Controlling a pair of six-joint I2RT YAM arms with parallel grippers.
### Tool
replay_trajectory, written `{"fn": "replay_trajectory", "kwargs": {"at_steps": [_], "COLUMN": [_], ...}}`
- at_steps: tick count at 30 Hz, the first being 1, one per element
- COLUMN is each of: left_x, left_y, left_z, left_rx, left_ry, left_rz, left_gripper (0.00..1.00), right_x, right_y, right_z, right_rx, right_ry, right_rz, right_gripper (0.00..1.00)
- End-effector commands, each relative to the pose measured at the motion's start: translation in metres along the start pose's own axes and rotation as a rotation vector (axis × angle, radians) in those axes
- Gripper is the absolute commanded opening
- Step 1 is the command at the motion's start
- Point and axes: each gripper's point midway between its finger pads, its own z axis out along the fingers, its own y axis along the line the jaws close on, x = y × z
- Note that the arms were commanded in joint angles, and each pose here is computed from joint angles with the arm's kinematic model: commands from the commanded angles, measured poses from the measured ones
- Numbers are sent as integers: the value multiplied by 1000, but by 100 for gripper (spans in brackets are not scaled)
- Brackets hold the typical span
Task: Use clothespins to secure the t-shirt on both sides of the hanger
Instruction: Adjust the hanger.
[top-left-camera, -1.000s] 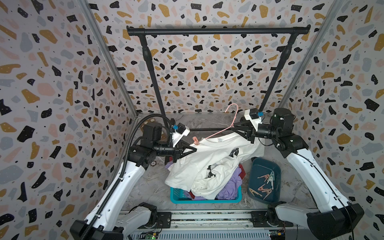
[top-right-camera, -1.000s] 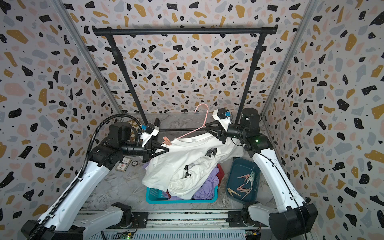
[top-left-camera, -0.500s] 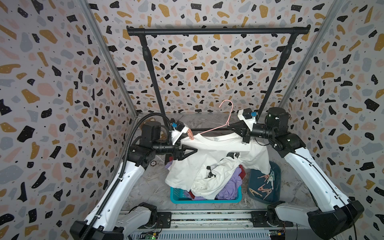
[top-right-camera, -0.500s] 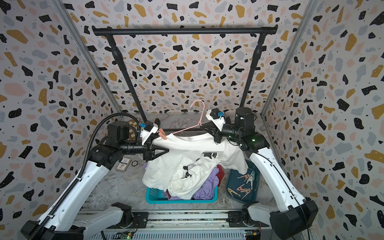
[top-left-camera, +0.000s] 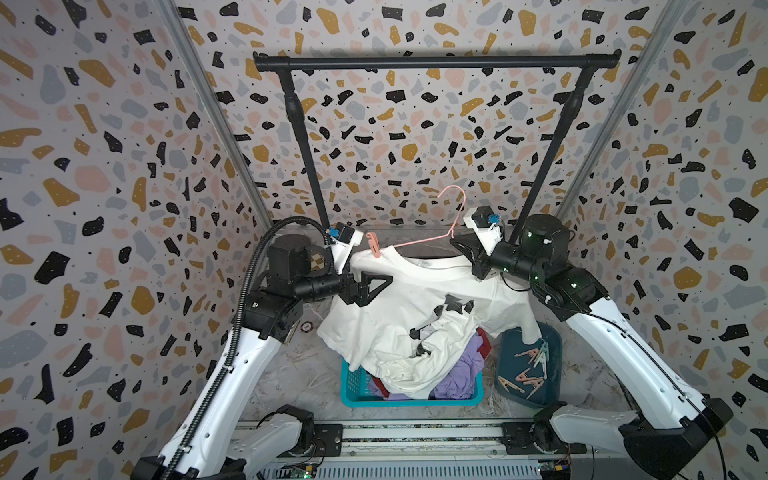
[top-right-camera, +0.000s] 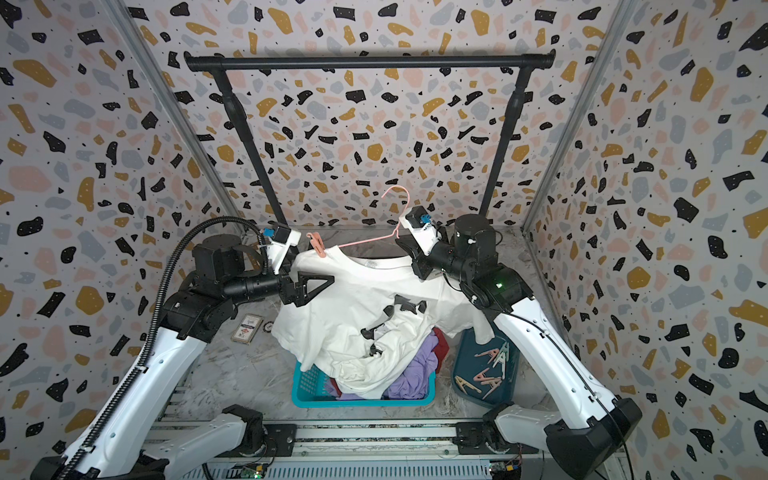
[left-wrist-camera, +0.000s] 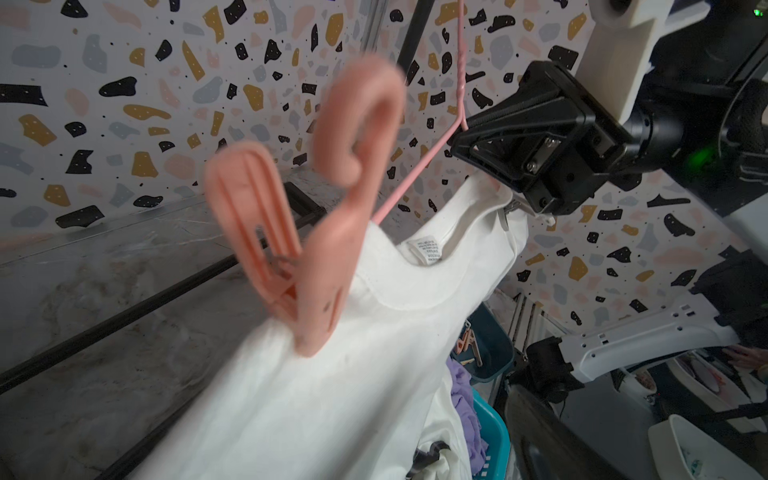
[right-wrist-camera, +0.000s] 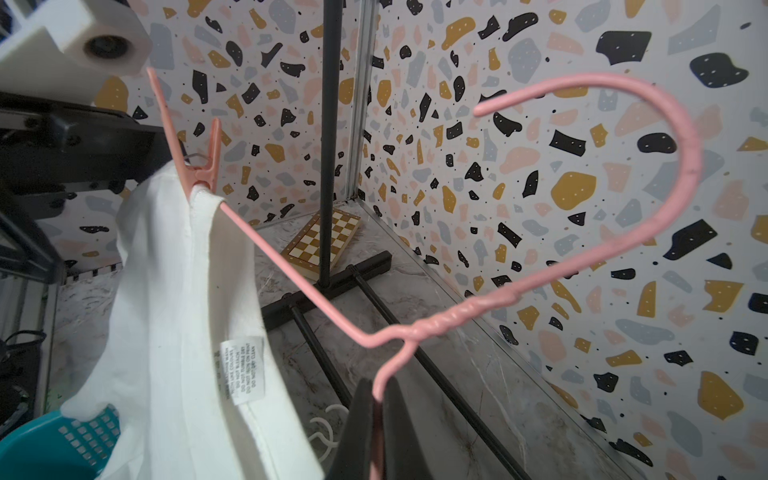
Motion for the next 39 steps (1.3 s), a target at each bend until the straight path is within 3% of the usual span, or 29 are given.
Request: {"fn": "replay_trajectory", "kwargs": {"at_steps": [1, 6, 12, 16, 19, 26, 39], "left_x": [-28, -13, 3, -7, -19, -51, -72], "left_y": [-7, 29, 51, 36, 11, -19, -29], "left_z": [-8, -22, -22, -20, -17, -1, 34], "left_rx": [-23, -276, -373, -302, -163, 85, 169], "left_ry": [-73, -21, 67, 32, -19, -149, -205], "left_rz": [-88, -79, -37, -73, -118, -362, -482], "left_gripper": [92, 95, 99, 98, 94, 79, 74], "right_x": [-32, -37, -44, -39, -36, -34, -27], "right_y": [-22, -32, -26, -28, -36, -17, 31], "right_z": [-20, -31, -36, -32, -33, -29, -1], "right_rx": [188, 256, 234, 240, 283, 197, 130], "right_ry": [-55, -49, -84, -58, -47, -70, -51], "right_rz": [52, 51, 7, 33, 81, 135, 147], "right_gripper": [0, 0, 0, 0, 0, 0, 0]}}
